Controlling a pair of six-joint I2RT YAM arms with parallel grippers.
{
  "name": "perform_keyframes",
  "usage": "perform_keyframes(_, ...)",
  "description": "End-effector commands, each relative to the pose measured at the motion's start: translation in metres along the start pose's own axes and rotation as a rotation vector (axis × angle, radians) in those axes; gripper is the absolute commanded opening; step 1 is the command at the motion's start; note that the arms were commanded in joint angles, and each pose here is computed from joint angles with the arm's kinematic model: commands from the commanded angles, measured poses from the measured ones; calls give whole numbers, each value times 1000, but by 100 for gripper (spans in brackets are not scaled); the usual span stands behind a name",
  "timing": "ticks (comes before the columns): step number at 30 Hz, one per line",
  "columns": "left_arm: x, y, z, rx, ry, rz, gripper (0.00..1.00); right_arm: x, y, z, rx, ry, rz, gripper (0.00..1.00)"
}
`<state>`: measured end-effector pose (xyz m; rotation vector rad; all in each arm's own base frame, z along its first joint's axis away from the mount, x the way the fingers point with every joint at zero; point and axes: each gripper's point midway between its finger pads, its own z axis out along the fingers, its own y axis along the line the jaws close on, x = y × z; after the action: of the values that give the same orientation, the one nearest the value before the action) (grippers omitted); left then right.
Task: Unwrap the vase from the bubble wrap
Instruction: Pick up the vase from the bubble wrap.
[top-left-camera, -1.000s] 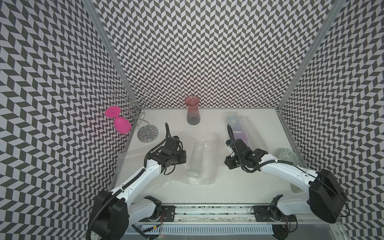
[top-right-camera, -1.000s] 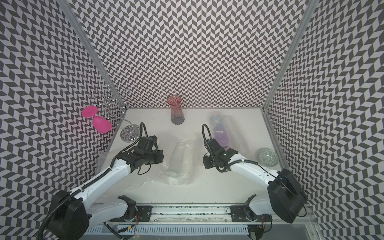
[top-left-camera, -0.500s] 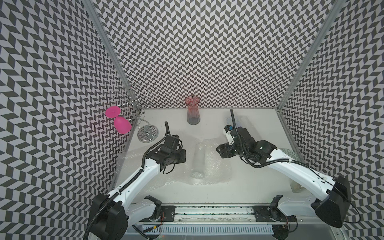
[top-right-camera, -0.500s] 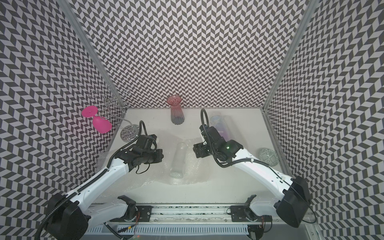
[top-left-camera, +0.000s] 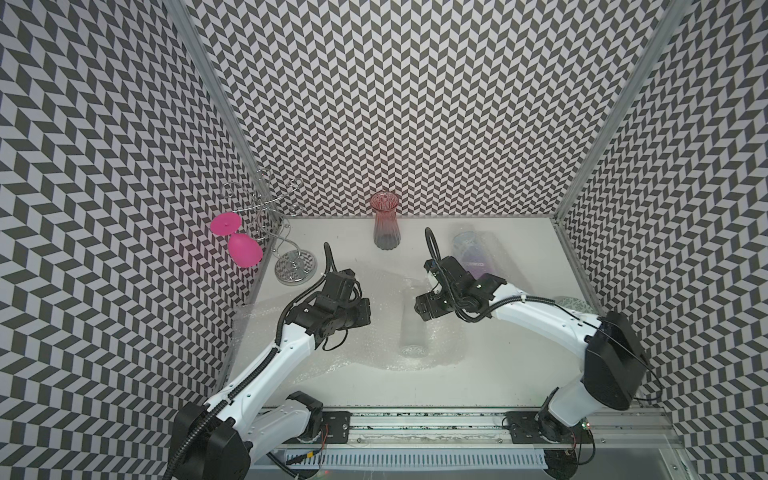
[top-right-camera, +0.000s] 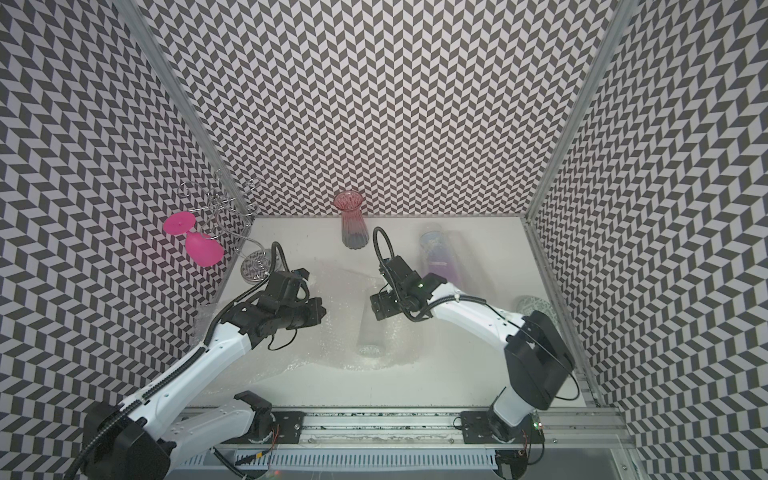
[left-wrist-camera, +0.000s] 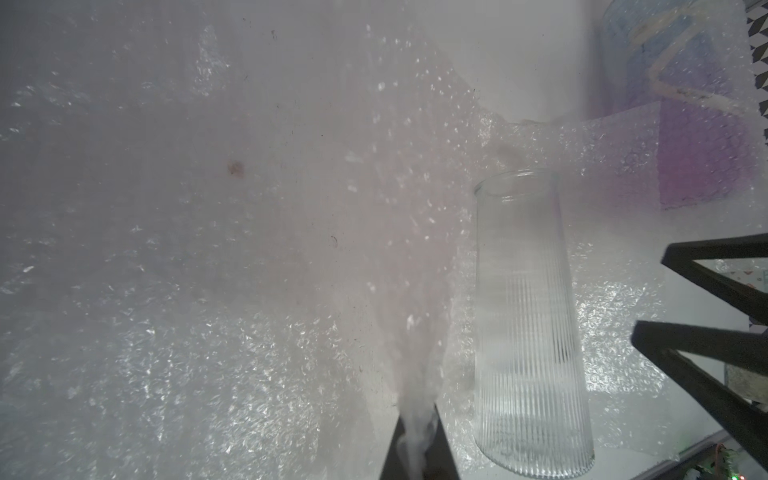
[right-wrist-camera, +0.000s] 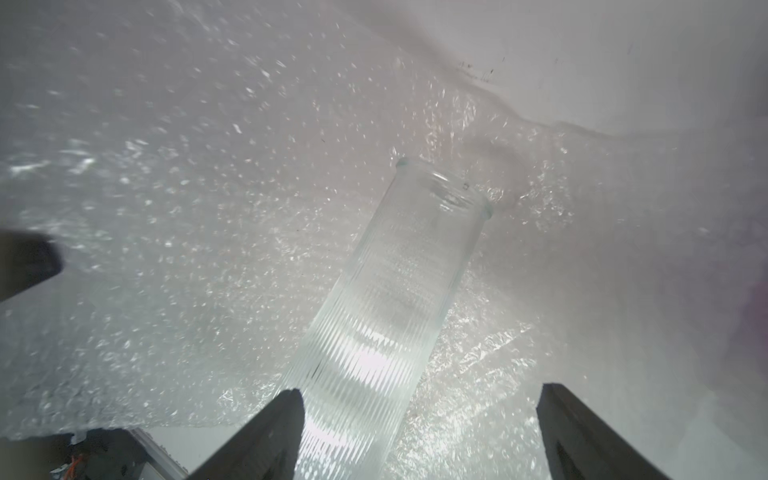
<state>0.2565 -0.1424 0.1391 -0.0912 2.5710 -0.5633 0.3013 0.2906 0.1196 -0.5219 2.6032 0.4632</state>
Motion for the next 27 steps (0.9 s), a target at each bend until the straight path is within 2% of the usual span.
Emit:
perform_keyframes(1, 3, -2, 3, 45, -14, -49, 0, -25, 4, 9, -74, -48, 28, 91)
perform_keyframes(12, 1, 6, 8, 65, -54, -82, 0, -33, 8, 72, -86, 76, 77, 91)
perform_keyframes(17, -4, 5, 12, 98, -77, -83, 0, -30, 3, 95, -28, 133, 99, 90)
perform_keyframes(21, -6, 2, 12, 143, -101, -81, 0, -26, 1, 111, 39, 185, 96, 85)
perform_keyframes(24, -9, 3, 10, 166, -127, -80, 0, -22, -3, 118, 97, 217, 96, 76)
perform_keyframes(27, -10, 8, 9, 187, -143, -87, 0, -13, -10, 121, 147, 247, 103, 71)
